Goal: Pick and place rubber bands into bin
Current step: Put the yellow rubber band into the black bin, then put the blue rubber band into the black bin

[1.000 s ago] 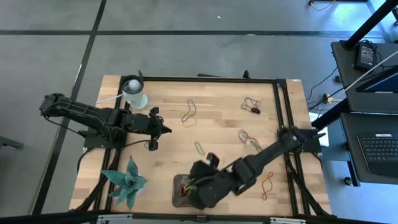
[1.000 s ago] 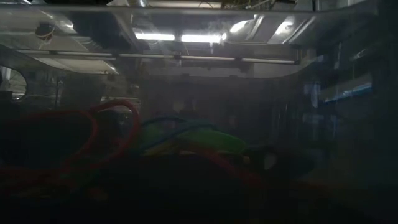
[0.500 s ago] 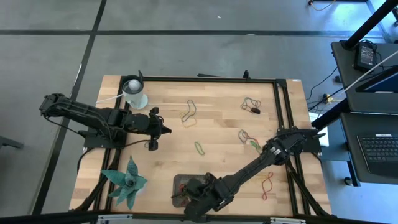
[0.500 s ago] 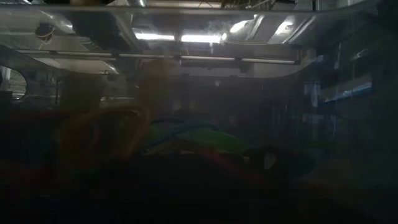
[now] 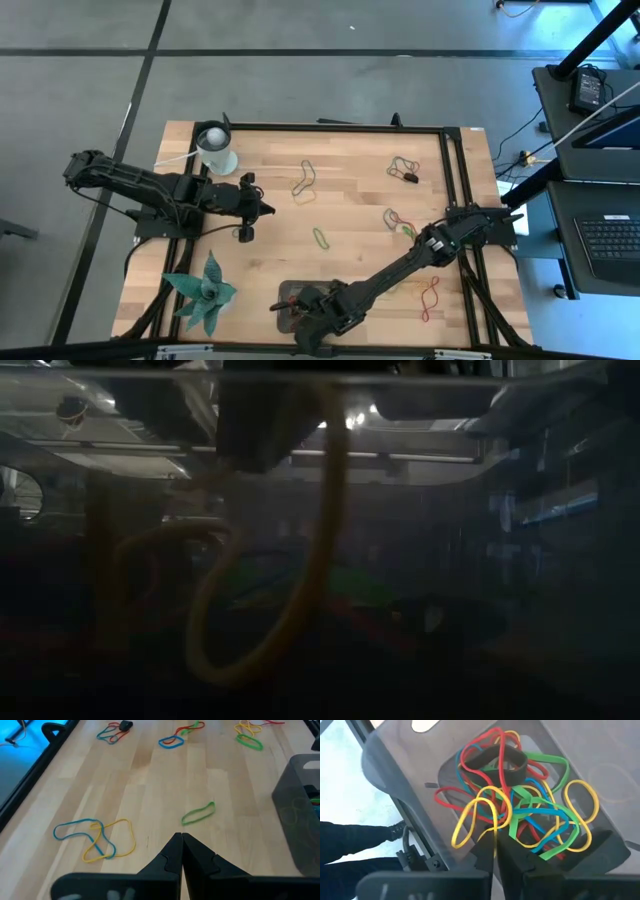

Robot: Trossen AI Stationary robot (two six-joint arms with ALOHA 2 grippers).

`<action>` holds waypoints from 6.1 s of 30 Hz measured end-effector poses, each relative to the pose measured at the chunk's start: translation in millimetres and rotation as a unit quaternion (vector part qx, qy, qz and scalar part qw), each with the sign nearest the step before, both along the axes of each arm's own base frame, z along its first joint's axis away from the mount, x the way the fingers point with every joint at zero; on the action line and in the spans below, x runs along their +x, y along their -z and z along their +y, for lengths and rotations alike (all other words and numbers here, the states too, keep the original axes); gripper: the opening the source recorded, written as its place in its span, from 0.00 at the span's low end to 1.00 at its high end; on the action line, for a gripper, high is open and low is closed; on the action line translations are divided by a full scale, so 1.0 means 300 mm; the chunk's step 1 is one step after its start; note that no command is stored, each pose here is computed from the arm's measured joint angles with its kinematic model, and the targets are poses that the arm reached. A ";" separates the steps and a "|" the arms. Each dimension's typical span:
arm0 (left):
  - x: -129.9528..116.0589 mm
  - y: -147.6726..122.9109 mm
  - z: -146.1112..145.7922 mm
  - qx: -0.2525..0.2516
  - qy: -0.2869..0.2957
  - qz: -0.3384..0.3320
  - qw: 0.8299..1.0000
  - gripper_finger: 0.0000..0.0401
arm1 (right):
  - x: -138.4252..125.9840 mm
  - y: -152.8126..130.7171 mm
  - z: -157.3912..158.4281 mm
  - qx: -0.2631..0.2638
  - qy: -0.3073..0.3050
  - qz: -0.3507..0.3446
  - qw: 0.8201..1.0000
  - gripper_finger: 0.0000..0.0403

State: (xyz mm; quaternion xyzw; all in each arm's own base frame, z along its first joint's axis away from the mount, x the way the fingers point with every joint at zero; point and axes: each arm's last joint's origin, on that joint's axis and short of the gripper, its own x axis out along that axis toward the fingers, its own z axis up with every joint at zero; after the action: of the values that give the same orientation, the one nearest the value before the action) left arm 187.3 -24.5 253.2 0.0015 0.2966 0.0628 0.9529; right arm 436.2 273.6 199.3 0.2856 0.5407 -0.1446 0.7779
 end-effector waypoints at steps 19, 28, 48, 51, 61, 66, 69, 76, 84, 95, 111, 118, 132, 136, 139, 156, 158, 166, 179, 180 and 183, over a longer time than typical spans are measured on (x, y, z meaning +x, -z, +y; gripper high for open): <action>0.000 0.000 0.000 -0.001 -0.001 0.000 1.000 0.01 | -0.015 -0.019 -0.009 -0.004 0.012 0.014 1.000 0.28; 0.000 0.000 0.000 0.003 0.002 0.000 1.000 0.01 | -0.049 -0.097 -0.034 -0.033 0.001 0.014 0.999 0.23; 0.001 -0.001 0.001 0.010 0.000 -0.002 1.000 0.01 | -0.093 -0.158 -0.090 -0.131 -0.050 0.031 0.990 0.00; 0.001 -0.002 0.002 0.011 -0.002 -0.002 1.000 0.01 | -0.104 -0.159 -0.073 -0.147 -0.051 0.021 0.988 0.00; 0.000 -0.004 0.014 0.044 -0.050 -0.007 0.998 0.01 | -0.143 -0.158 -0.086 -0.177 -0.070 0.072 0.979 0.00; 0.000 -0.005 0.016 0.052 -0.061 -0.010 0.997 0.01 | -0.194 -0.199 -0.120 -0.207 -0.073 0.099 0.970 0.00; 0.000 -0.006 0.018 0.059 -0.071 -0.011 0.996 0.01 | -0.233 -0.198 -0.148 -0.212 -0.064 0.106 0.969 0.00; -0.001 -0.007 0.022 0.071 -0.089 -0.014 0.993 0.01 | -0.342 -0.131 -0.227 -0.165 -0.047 0.032 0.985 0.00; -0.001 -0.007 0.023 0.072 -0.090 -0.014 0.993 0.01 | -0.532 -0.057 -0.402 -0.120 -0.021 -0.037 0.992 0.00; -0.001 -0.007 0.021 0.067 -0.084 -0.013 0.994 0.01 | -0.762 0.003 -0.708 -0.085 0.016 0.004 0.996 0.01; -0.001 -0.007 0.021 0.052 -0.096 -0.017 0.994 0.01 | -0.757 0.002 -0.952 -0.146 0.013 0.042 0.988 0.11; -0.001 -0.007 0.022 0.046 -0.101 -0.019 0.994 0.01 | -0.775 -0.001 -1.109 -0.147 0.115 0.045 0.981 0.15; -0.001 -0.006 0.022 0.046 -0.100 -0.019 0.994 0.01 | -0.843 -0.008 -1.350 -0.194 0.276 0.033 0.941 0.27; -0.001 -0.007 0.022 0.046 -0.100 -0.019 0.994 0.01 | -0.864 0.029 -1.402 -0.176 0.323 0.060 0.928 0.31; -0.001 -0.007 0.022 0.046 -0.100 -0.019 0.994 0.01 | -0.881 0.065 -1.429 -0.145 0.344 0.090 0.923 0.34; -0.001 -0.006 0.022 0.048 -0.101 -0.019 0.994 0.01 | -0.901 0.161 -1.515 -0.113 0.395 0.126 0.903 0.42; -0.001 -0.007 0.022 0.048 -0.101 -0.019 0.994 0.01 | -0.894 0.158 -1.522 -0.119 0.398 0.110 0.903 0.42; -0.001 -0.007 0.022 0.048 -0.101 -0.019 0.994 0.01 | -0.851 0.192 -1.559 -0.090 0.372 0.122 0.916 0.42; -0.001 -0.006 0.022 0.048 -0.100 -0.018 0.994 0.01 | -0.756 0.259 -1.652 -0.033 0.297 0.228 0.927 0.36; -0.002 -0.006 0.022 0.048 -0.100 -0.018 0.994 0.01 | -0.756 0.262 -1.652 -0.031 0.292 0.228 0.928 0.33; -0.002 -0.006 0.022 0.048 -0.100 -0.017 0.994 0.01 | -0.753 0.264 -1.652 -0.033 0.283 0.227 0.931 0.20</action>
State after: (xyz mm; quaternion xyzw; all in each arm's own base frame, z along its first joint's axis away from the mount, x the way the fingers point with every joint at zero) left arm 186.8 -18.0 255.0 0.0166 0.2752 0.1722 0.9457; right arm 210.2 -221.9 120.1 0.3604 0.5948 -0.4372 0.5702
